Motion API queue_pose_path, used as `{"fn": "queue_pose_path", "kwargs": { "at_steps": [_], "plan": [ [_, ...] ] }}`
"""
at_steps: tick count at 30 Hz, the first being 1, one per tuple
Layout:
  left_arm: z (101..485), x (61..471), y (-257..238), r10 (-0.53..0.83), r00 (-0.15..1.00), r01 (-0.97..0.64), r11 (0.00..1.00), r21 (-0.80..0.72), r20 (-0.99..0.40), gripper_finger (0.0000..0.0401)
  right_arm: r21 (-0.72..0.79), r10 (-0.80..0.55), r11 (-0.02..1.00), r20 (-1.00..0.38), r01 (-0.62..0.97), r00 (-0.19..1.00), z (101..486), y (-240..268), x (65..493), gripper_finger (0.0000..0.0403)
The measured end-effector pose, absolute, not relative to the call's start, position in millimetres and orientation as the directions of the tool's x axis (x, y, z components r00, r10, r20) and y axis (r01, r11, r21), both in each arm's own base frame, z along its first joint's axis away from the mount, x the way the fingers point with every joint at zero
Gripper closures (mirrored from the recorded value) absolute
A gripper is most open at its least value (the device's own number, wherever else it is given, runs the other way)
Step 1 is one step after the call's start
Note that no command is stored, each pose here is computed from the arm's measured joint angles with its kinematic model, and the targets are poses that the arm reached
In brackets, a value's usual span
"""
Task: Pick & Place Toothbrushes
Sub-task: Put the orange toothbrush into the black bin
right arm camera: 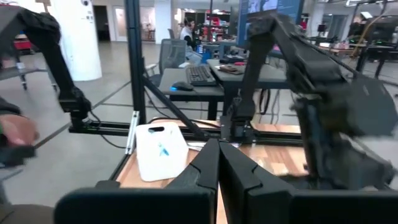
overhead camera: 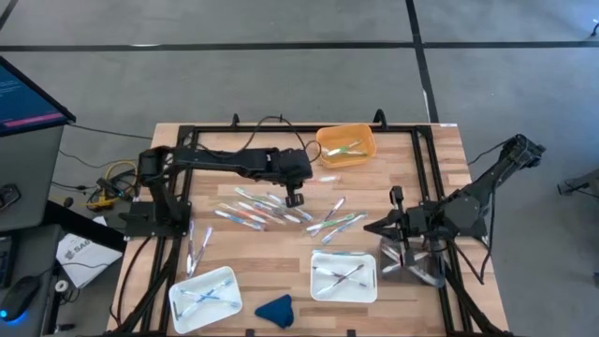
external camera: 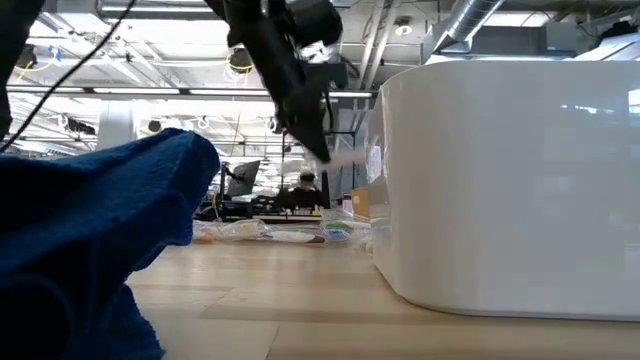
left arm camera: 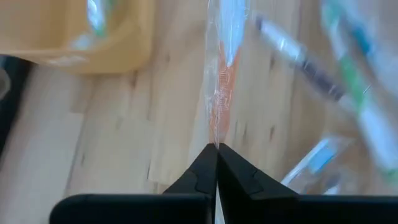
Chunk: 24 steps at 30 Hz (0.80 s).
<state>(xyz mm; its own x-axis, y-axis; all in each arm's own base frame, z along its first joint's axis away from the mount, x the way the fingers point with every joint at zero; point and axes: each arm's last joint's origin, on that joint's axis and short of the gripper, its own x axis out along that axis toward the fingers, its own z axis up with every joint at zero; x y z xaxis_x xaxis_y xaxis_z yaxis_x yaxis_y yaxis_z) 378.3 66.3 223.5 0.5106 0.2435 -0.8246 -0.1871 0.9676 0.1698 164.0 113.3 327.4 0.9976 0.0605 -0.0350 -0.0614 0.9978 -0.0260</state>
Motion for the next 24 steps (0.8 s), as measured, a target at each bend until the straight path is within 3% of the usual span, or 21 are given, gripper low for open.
{"fn": "queue_pose_path", "kwargs": {
  "at_steps": [8, 15, 24],
  "plan": [
    [272.5, 362.8, 45.5, 0.227, 0.638, -0.243, 0.966, 0.087, -0.735, 0.04, -0.029, 0.003, 1.0, -0.035, -0.004, 0.999, 327.4, 103.7, 170.3, 0.0403],
    [280.9, 360.1, 29.9, 0.062, 0.682, -0.185, 0.979, -0.09, -0.729, 0.0401, -0.076, 0.007, 0.997, -0.104, -0.015, 0.995, 319.6, 97.3, 175.2, 0.0398],
    [280.3, 360.7, 4.4, -0.023, 0.679, -0.151, 0.974, -0.17, -0.734, 0.0401, -0.04, -0.057, 0.998, -0.154, 0.052, 0.986, 314.4, 78.3, 184.4, 0.0319]
  ]
}}
